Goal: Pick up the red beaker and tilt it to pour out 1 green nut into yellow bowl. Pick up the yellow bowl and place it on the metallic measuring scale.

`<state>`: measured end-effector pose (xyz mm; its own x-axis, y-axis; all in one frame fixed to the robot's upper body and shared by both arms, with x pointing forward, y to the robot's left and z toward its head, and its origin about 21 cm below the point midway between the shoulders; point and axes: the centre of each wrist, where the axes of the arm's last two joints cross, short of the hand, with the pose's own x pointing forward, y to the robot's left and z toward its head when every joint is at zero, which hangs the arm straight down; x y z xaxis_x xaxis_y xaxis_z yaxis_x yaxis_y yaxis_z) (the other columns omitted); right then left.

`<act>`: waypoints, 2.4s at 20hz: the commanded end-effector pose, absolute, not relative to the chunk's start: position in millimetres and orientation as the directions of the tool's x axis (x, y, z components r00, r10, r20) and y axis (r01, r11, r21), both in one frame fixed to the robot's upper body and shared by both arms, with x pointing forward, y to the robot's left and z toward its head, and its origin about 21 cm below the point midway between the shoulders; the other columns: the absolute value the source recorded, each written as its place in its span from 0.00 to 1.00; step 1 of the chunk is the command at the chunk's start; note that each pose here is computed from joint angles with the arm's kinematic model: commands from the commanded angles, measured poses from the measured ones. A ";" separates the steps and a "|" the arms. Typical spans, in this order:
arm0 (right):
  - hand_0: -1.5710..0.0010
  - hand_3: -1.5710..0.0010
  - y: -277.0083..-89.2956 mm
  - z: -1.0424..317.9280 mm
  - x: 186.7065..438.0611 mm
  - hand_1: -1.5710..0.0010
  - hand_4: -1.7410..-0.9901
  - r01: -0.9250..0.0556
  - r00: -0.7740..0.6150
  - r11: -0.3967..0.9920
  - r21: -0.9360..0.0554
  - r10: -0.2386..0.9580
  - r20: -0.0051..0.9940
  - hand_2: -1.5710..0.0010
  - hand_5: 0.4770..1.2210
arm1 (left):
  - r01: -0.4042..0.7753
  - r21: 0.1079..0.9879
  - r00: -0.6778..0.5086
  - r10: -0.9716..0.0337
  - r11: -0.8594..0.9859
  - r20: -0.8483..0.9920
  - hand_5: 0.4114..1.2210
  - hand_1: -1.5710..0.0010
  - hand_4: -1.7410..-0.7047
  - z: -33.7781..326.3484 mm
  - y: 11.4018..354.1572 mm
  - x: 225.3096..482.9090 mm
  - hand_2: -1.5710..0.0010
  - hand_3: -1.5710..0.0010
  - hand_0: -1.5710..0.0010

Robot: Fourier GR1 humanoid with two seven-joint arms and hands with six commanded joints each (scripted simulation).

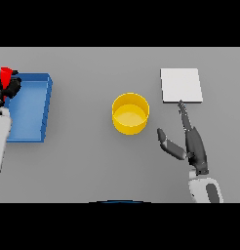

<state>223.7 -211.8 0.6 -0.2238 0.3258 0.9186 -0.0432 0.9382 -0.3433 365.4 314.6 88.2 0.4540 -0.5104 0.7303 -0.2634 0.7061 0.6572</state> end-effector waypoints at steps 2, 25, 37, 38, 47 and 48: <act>1.00 1.00 -212.1 0.5 226.0 1.00 0.96 -0.038 -0.205 0.940 -0.339 0.325 0.923 1.00 0.22 | -0.251 0.690 0.465 -0.541 0.679 0.701 0.72 0.00 0.03 82.8 316.0 361.5 0.00 0.01 0.00; 1.00 1.00 -221.8 37.0 257.8 1.00 0.89 -0.253 -0.304 0.712 -0.655 0.585 0.752 1.00 0.27 | -0.100 0.763 0.402 -0.675 0.639 0.618 0.31 0.98 0.96 74.5 314.6 348.6 0.98 0.98 0.98; 1.00 1.00 -182.5 71.8 321.7 1.00 0.69 -0.324 -0.676 -0.051 -0.945 0.711 0.194 1.00 0.30 | -0.093 0.775 0.414 -0.683 0.626 0.602 0.36 1.00 0.96 74.6 316.9 346.0 1.00 1.00 1.00; 1.00 1.00 -178.4 72.2 324.5 1.00 0.70 -0.323 -0.696 -0.097 -0.942 0.698 0.167 1.00 0.31 | -0.091 0.774 0.413 -0.684 0.626 0.602 0.36 1.00 0.96 73.4 316.0 347.1 1.00 1.00 1.00; 1.00 1.00 -144.4 59.4 343.7 1.00 0.66 -0.382 -0.750 -0.284 -0.880 0.652 0.115 1.00 0.34 | -0.092 0.778 0.410 -0.689 0.621 0.598 0.35 1.00 0.97 74.0 323.4 346.3 1.00 1.00 1.00; 1.00 1.00 -141.2 57.0 344.4 1.00 0.65 -0.384 -0.754 -0.302 -0.873 0.648 0.107 1.00 0.34 | -0.096 0.779 0.408 -0.690 0.619 0.598 0.36 1.00 0.96 76.0 322.8 346.9 1.00 1.00 1.00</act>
